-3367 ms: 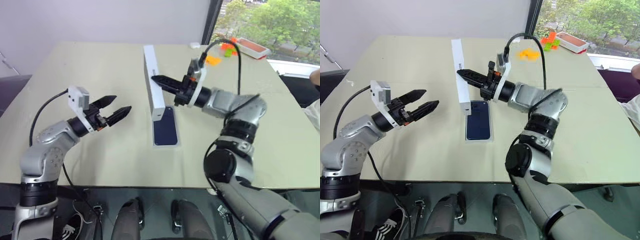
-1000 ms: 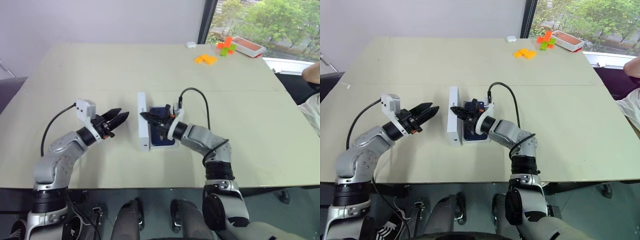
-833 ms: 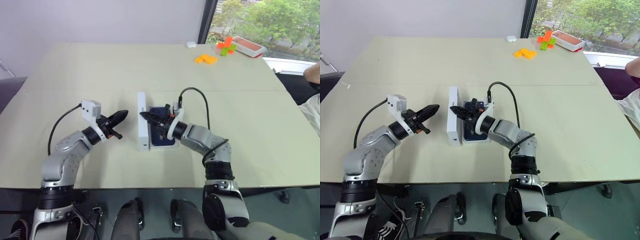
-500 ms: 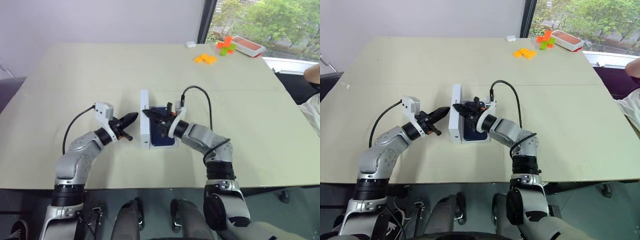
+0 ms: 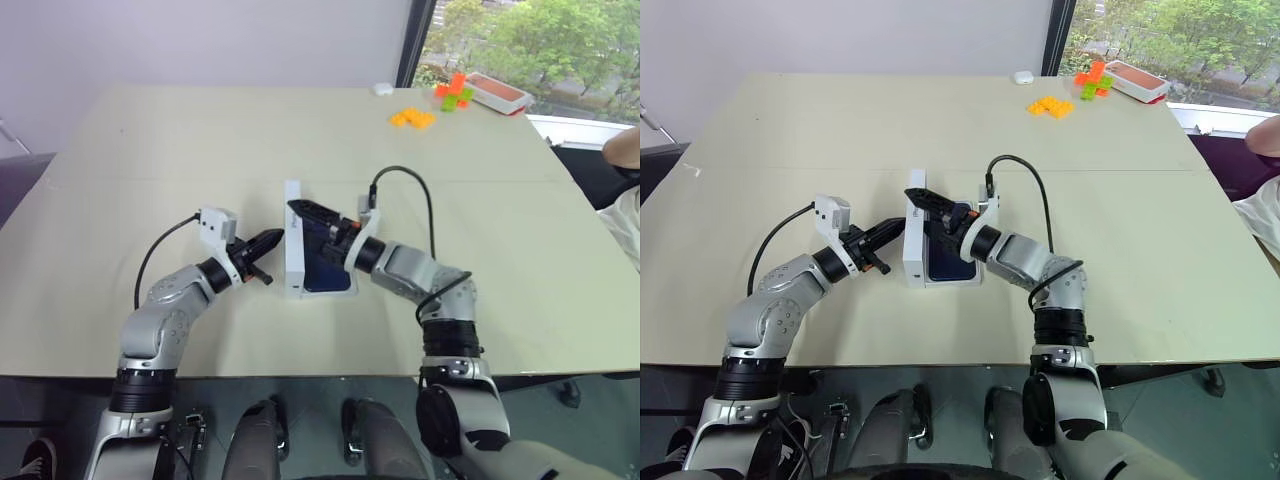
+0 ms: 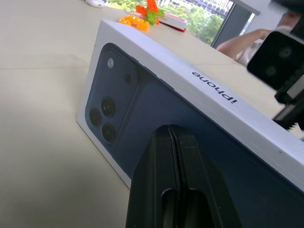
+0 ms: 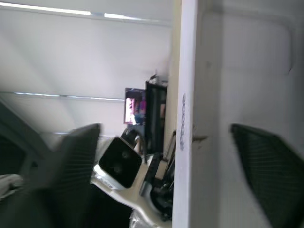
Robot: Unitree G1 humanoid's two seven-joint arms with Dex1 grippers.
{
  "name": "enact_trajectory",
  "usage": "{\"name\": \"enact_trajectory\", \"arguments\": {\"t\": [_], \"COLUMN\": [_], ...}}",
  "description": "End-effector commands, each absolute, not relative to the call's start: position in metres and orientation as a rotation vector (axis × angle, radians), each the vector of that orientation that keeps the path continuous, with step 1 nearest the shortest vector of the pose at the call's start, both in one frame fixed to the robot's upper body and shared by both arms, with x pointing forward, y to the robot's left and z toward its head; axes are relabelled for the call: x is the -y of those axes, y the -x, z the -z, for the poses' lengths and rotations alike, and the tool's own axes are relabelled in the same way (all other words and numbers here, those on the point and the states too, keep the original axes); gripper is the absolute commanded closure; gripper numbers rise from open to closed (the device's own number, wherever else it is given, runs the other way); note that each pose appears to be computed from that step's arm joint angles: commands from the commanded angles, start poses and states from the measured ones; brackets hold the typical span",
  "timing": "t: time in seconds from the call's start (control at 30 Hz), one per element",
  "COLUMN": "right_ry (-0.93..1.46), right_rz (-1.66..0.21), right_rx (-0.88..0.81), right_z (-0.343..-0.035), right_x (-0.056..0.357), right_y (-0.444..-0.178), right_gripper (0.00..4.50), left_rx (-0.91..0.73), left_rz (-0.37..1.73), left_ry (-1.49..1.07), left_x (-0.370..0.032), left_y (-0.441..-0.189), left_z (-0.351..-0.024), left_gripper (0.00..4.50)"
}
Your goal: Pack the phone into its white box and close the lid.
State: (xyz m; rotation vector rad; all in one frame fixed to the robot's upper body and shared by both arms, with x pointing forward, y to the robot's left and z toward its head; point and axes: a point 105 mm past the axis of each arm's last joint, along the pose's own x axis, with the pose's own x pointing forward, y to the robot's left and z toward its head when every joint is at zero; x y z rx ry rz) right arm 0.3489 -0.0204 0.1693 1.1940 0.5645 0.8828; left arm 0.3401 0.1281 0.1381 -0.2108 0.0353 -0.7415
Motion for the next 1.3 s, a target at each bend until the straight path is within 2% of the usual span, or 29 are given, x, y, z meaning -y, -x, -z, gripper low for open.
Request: {"name": "enact_trajectory", "arguments": {"t": [0.03, 0.17, 0.27, 0.43, 0.53, 0.6, 0.77, 0.87, 1.1, 1.13, 1.3], "right_ry": [-0.997, -0.747, -0.678, -0.570, -0.397, -0.304, -0.245, -0.252, -0.205, -0.172, -0.006], "right_rz": [-0.932, -0.904, -0.883, -0.906, -0.895, -0.914, -0.925, -0.919, -0.920, -0.918, -0.934], "right_rx": [-0.408, -0.317, -0.293, -0.285, -0.266, -0.253, -0.236, -0.233, -0.222, -0.220, -0.204], "right_z": [-0.201, -0.212, -0.212, -0.207, -0.198, -0.194, -0.188, -0.187, -0.188, -0.187, -0.185], "right_x": [0.045, 0.082, 0.099, 0.096, 0.096, 0.094, 0.093, 0.093, 0.094, 0.095, 0.097], "right_y": [-0.356, -0.369, -0.376, -0.375, -0.378, -0.376, -0.375, -0.376, -0.378, -0.378, -0.378], "right_gripper": [0.05, 0.05, 0.05, 0.05, 0.05, 0.05, 0.05, 0.85, 4.19, 4.44, 4.44], "left_rx": [0.002, -0.002, -0.007, -0.021, -0.014, -0.001, 0.024, 0.049, 0.056, 0.051, 0.003], "left_rz": [0.771, 0.794, 0.828, 0.904, 0.939, 0.936, 0.899, 0.860, 0.787, 0.777, 0.726], "left_ry": [0.203, 0.209, 0.189, 0.175, 0.163, 0.164, 0.153, 0.125, 0.058, 0.044, 0.004], "left_x": [-0.119, -0.110, -0.099, -0.078, -0.068, -0.069, -0.081, -0.096, -0.128, -0.134, -0.160], "left_y": [-0.339, -0.343, -0.347, -0.361, -0.363, -0.363, -0.361, -0.359, -0.351, -0.349, -0.345], "left_z": [-0.149, -0.147, -0.144, -0.144, -0.146, -0.148, -0.154, -0.164, -0.173, -0.173, -0.166], "left_gripper": [4.50, 4.50, 4.50, 4.50, 4.50, 4.50, 4.50, 4.50, 4.50, 4.50, 4.50]}}
